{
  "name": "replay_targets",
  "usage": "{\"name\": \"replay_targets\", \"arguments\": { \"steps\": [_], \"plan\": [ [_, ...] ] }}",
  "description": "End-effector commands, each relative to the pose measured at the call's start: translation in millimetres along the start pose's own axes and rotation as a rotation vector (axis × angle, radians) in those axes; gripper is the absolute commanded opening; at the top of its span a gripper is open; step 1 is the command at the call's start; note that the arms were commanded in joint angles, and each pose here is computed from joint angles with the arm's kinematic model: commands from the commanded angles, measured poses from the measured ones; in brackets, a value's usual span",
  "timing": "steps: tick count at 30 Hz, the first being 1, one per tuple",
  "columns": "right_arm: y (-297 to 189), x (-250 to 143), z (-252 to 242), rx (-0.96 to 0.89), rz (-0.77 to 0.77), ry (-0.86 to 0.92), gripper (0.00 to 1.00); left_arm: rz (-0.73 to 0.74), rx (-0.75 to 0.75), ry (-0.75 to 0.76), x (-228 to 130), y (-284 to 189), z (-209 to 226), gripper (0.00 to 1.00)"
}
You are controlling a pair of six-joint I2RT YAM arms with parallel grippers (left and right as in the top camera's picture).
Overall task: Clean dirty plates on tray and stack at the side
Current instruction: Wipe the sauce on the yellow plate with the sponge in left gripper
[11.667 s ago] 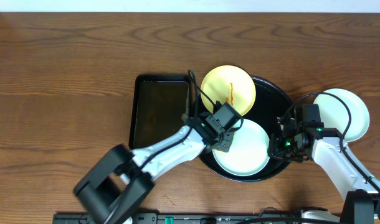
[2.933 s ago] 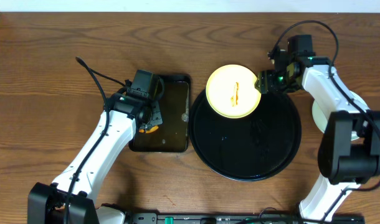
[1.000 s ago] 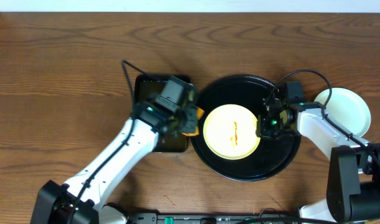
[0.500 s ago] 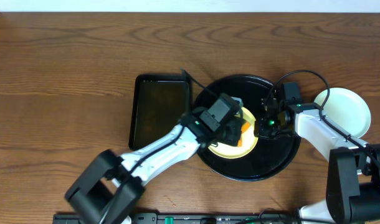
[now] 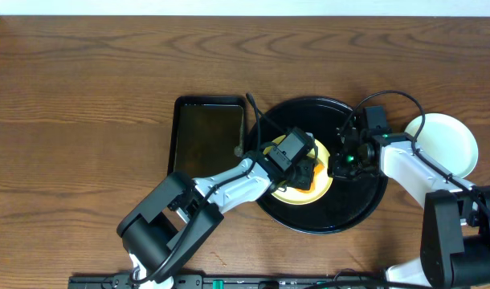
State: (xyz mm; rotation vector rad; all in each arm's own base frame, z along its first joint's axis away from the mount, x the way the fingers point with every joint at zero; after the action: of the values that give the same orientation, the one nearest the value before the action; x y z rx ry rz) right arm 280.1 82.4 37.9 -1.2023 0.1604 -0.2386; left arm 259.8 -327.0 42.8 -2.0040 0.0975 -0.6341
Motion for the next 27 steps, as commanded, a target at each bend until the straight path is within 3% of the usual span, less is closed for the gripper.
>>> {"name": "replay_targets", "arguments": {
  "steps": [1,8,14,17,21,27],
  "plan": [
    [3.6,-10.0,-2.3,-0.03,0.028,0.005,0.01,-0.053,0.337,-0.012,1.1,1.5,53.1,0.08],
    [3.4,-11.8,-3.2,-0.034,0.036,0.008,0.01,-0.038,0.414,-0.031,2.3,-7.1,77.1,0.08],
    [3.5,-11.9,-3.3,-0.034,0.037,0.008,0.01,0.194,0.392,-0.053,-41.3,-16.7,76.4,0.08],
    [3.4,-12.7,-3.6,-0.036,0.04,0.009,0.01,0.3,0.235,0.024,-55.2,-20.0,57.0,0.08],
    [3.4,-13.3,-3.9,-0.037,0.043,0.01,0.01,0.26,-0.029,0.157,-42.5,-23.5,19.3,0.07],
    [3.3,-14.8,-4.7,-0.041,0.05,0.014,0.01,0.116,-0.099,0.212,-13.4,-21.2,5.2,0.07]
  ]
}}
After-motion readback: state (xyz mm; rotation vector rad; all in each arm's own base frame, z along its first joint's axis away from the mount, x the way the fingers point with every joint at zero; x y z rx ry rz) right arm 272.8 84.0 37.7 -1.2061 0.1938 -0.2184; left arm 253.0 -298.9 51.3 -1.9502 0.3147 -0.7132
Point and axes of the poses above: each gripper's point midway between its finger pads, its own y axis out along the fingers, its own z axis along the line the jaws close on, x = y × z, the point moved 4 cm from there along -y, back along the fingers, and after that the axes turned 10 degrees about y, right-handed, at the moved point
